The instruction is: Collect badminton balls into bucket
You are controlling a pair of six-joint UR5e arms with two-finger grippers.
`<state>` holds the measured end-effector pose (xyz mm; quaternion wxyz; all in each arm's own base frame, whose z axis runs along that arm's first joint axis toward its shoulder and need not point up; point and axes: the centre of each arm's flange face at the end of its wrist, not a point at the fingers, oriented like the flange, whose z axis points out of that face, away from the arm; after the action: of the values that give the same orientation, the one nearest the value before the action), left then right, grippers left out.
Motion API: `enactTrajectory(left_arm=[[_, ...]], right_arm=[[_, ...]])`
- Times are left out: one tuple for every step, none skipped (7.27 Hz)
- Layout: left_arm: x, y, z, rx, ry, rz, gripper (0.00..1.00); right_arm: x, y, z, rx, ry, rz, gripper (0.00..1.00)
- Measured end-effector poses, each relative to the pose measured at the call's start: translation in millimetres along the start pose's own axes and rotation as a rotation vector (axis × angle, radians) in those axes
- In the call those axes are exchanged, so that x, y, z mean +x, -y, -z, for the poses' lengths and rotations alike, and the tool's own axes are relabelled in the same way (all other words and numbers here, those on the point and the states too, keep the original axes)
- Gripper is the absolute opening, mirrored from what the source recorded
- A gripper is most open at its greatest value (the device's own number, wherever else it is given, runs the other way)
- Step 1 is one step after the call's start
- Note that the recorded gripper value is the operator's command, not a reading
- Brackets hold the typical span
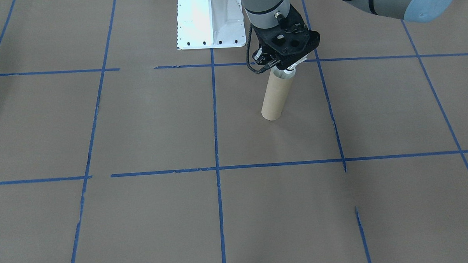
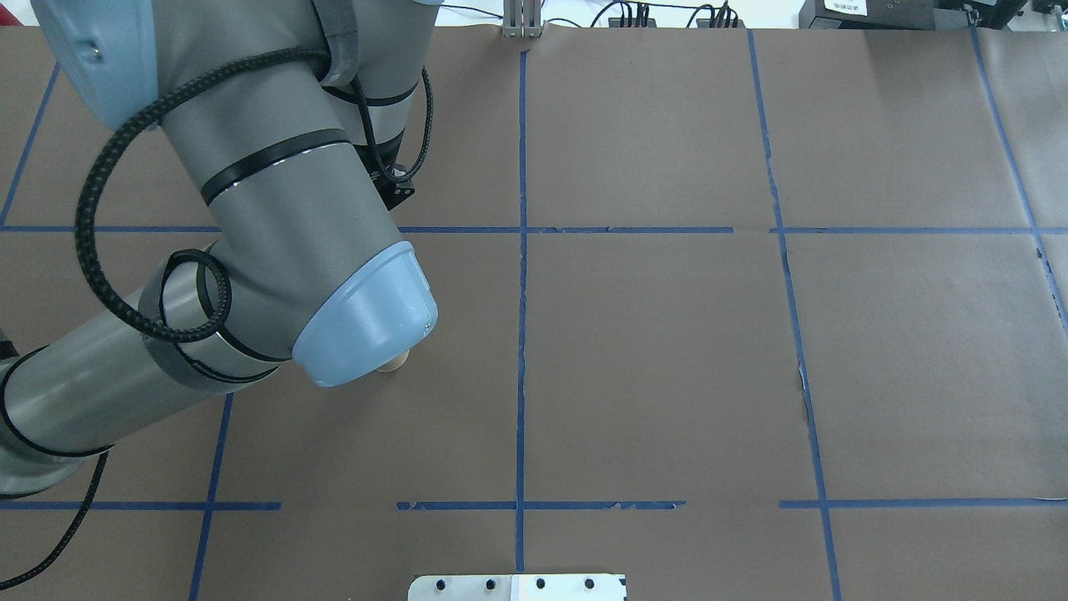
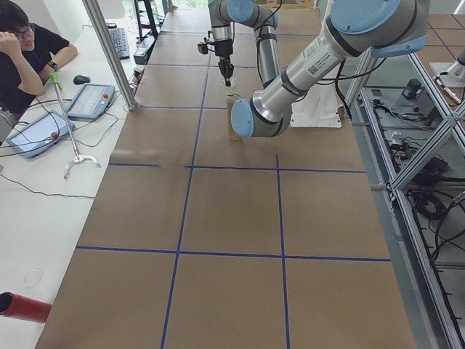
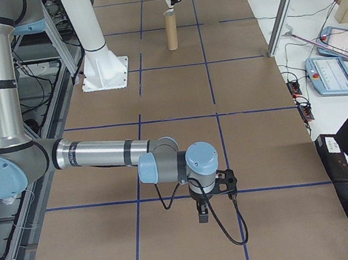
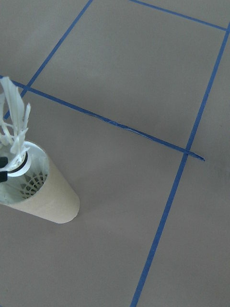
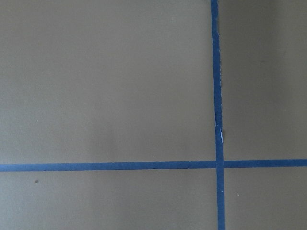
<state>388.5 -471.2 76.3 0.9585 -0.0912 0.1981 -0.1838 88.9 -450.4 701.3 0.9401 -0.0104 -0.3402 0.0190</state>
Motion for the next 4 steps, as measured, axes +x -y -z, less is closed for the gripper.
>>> enactTrajectory(left_arm=[[1.2,0.7,-1.4,0.001,0.000,-0.001,0.00],[2.2,0.5,-1.4,0.002,-0.005,-0.004,0.00],[3.5,0.3,-1.4,0.003,-0.013,-0.007,0.31],[4.2,0.0,-1.1,0.005,-0.020,-0.012,0.70]], right_arm=[[0.0,-0.1,0.0,0.000,0.000,0.000,1.00],[0.1,-0.1,-0.1,0.000,0.000,0.000,1.00],[0.1,-0.1,-0.1,0.000,0.000,0.000,1.00],[0.0,0.0,0.0,0.000,0.000,0.000,1.00]])
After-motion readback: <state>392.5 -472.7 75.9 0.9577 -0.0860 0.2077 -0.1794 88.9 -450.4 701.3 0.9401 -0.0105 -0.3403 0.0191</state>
